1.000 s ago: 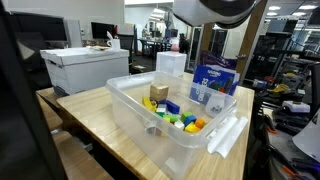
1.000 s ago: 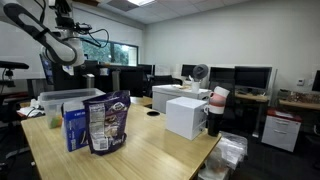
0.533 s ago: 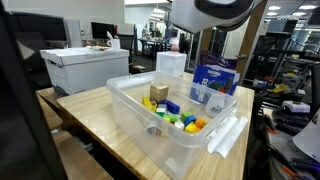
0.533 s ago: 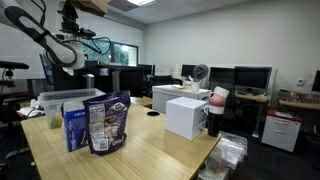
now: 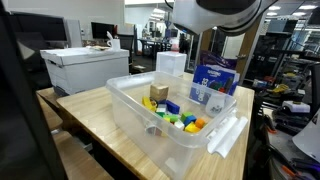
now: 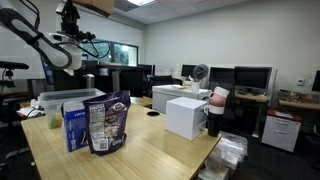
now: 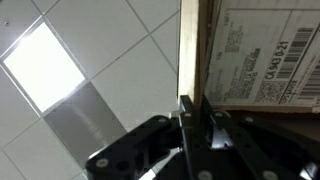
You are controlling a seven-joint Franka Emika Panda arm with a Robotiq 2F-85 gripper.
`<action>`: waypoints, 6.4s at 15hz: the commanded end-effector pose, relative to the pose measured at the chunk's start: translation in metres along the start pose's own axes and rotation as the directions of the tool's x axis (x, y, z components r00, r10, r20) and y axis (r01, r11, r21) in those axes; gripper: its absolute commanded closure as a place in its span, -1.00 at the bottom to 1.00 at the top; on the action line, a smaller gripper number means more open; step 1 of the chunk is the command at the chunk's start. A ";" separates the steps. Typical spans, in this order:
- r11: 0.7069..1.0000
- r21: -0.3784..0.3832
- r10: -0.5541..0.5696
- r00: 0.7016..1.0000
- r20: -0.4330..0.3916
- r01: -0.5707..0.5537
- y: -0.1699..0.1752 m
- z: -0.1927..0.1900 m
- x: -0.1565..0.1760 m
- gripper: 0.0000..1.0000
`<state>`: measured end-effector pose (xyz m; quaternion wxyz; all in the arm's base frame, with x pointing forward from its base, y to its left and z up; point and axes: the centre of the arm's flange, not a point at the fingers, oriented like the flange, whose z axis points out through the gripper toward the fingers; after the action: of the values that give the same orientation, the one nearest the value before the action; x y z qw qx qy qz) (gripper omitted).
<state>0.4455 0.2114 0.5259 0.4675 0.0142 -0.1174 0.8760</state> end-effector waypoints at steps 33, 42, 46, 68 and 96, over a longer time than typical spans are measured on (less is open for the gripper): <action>0.911 -0.046 -0.250 0.639 0.728 0.409 -0.045 -0.021 -0.039 0.93; 0.847 -0.036 -0.252 0.461 0.851 0.531 -0.062 -0.023 -0.044 0.93; 0.808 -0.034 -0.235 0.375 0.897 0.588 -0.066 -0.031 -0.052 0.93; 0.654 -0.036 -0.003 0.051 0.999 0.756 -0.138 -0.095 -0.146 0.93; 0.412 -0.064 -0.050 0.092 0.995 0.909 -0.129 -0.075 -0.213 0.93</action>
<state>0.6625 0.1181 0.4436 0.5554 0.3625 -0.6746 0.3241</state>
